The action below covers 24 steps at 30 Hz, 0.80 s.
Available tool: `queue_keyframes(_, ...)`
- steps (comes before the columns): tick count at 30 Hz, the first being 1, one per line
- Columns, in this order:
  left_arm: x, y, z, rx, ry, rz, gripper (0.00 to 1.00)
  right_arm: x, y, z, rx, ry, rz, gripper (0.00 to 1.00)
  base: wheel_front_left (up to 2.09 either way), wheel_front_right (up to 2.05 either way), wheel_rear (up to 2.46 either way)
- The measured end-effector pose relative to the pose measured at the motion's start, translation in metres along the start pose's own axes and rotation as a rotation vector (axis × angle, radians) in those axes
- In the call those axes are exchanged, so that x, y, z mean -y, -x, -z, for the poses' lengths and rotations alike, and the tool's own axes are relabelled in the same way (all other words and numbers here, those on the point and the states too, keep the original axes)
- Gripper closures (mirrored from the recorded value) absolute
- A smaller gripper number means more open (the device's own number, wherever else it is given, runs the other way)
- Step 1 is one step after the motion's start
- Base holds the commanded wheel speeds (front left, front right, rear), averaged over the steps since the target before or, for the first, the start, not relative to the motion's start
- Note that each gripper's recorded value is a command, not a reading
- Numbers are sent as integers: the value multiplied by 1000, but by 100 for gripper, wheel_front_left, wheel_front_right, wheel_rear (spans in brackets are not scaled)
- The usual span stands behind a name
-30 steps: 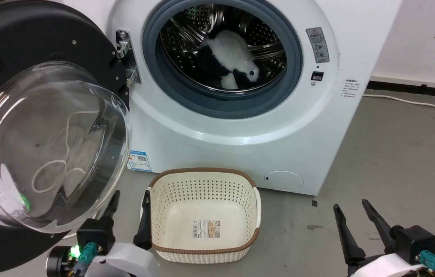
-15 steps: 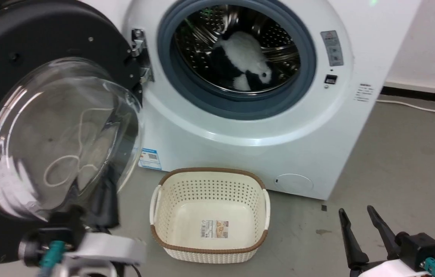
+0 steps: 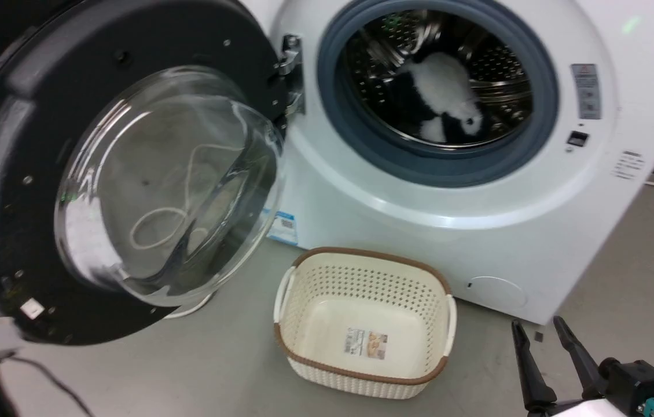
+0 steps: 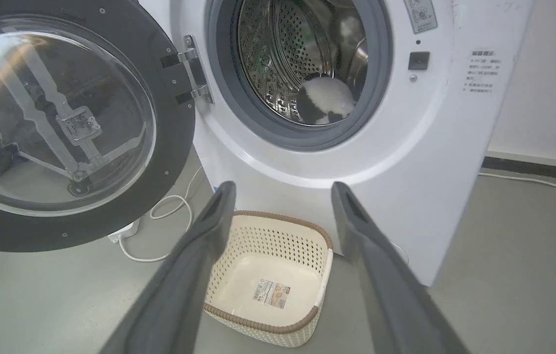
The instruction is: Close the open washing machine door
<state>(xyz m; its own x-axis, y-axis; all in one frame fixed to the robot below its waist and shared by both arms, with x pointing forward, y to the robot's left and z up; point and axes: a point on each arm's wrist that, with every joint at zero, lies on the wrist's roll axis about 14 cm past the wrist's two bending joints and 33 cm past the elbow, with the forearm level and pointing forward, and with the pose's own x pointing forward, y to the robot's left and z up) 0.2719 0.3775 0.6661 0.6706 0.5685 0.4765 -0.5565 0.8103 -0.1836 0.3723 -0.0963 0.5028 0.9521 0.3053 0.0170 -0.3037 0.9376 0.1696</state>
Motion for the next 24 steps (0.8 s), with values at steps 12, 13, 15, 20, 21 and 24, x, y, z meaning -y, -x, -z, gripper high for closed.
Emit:
queue_keyframes(12, -96, -24, 79, -300, -120, -198, 100, 6, -29, 23, -63, 2, -6, 0, 0, 0, 0)
queue_keyframes(13, -98, -27, 86, -330, -126, -195, 100, 8, -32, 25, -71, 6, -4, 0, 0, 0, 0)
queue_keyframes(15, -99, -31, 101, -391, -141, -183, 100, 13, -37, 29, -82, 8, 4, 0, 0, 0, 0)
queue_keyframes(20, -88, -26, 150, -604, -111, -128, 100, 15, -46, 46, -128, -9, 3, 0, 0, 0, 0)
queue_keyframes(21, -88, -22, 158, -647, -98, -128, 100, 15, -47, 48, -133, -11, -1, 0, 0, 0, 0)
queue_keyframes(24, -92, -7, 173, -769, -46, -140, 100, 10, -51, 49, -132, -18, -15, 0, 0, 0, 0)
